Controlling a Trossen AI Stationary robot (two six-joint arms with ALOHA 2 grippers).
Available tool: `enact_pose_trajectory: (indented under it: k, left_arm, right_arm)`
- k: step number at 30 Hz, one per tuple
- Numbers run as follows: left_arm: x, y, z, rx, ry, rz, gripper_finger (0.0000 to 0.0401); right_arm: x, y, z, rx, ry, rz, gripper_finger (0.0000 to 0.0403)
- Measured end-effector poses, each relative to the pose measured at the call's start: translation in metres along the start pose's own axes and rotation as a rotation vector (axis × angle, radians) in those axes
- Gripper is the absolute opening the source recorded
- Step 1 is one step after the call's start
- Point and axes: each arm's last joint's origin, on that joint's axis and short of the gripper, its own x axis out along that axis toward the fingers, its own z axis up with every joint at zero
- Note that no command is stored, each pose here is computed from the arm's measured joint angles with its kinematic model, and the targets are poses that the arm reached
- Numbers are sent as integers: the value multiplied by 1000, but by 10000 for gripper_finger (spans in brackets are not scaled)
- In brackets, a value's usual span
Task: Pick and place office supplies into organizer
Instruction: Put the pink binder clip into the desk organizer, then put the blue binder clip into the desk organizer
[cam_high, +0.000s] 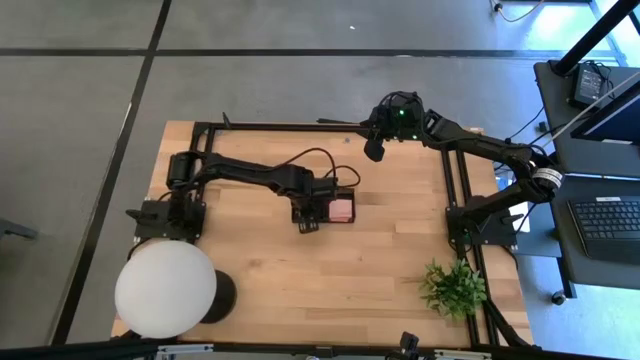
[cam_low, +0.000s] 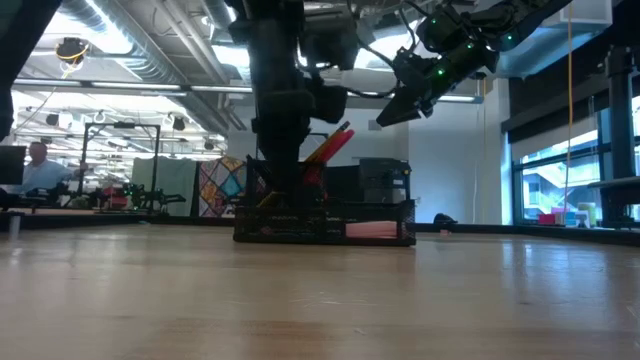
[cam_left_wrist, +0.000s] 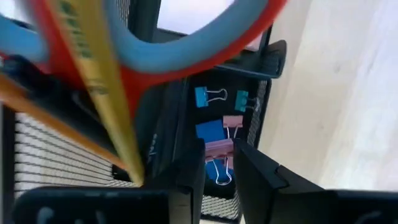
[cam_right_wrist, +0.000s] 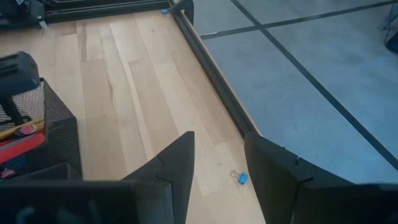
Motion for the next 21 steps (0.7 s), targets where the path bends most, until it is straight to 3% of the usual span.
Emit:
enact_pose_trajectory:
  k: [9,21]
  left_arm:
    - [9,0,0,-5,27,4,76]
    - [7,0,-2,-19,39,-8,123]
  right_arm:
    - [0,0,0,0,0,0,145]
    - [0,0,0,-2,0,0,145]
